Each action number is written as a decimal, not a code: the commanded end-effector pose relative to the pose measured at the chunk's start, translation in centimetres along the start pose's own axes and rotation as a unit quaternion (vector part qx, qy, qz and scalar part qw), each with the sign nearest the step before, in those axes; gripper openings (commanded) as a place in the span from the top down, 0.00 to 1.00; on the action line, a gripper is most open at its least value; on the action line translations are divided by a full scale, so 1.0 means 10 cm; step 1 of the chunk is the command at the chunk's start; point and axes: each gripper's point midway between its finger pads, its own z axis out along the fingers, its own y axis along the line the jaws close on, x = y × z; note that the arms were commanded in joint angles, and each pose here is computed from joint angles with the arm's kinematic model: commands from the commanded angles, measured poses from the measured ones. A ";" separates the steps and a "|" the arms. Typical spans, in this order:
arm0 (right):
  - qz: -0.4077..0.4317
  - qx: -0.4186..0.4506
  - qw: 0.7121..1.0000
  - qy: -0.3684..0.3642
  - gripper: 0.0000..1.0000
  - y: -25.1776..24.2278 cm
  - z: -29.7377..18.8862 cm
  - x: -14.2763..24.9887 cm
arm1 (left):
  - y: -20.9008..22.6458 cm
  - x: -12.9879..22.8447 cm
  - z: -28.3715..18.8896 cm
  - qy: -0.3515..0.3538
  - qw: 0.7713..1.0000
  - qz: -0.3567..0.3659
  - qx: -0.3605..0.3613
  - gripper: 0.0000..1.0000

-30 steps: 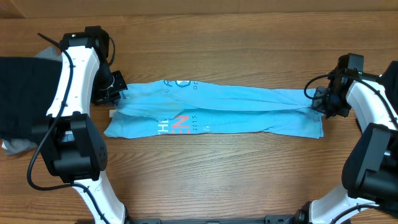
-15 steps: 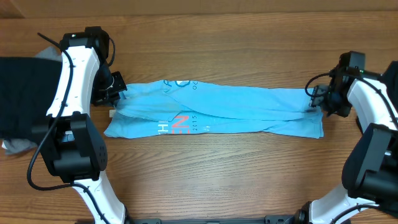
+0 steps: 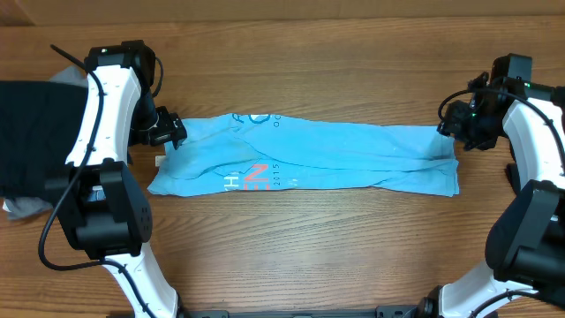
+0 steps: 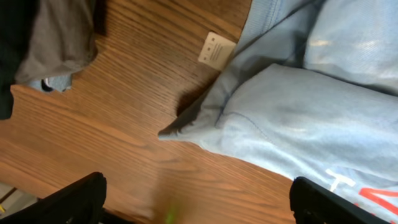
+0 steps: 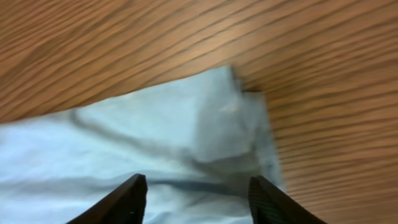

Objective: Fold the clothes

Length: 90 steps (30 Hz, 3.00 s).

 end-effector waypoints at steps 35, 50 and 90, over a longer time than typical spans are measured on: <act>0.283 0.112 0.949 0.085 0.82 0.11 0.27 0.83 | -1.78 0.03 -0.29 -0.109 0.944 0.224 0.218 0.00; 0.303 0.096 0.947 0.048 0.73 0.08 0.50 0.76 | -1.78 0.03 -0.29 -0.109 0.944 0.224 0.218 0.00; 0.290 0.099 0.950 0.060 0.96 0.07 0.29 0.94 | -1.78 0.03 -0.29 -0.109 0.944 0.224 0.218 0.00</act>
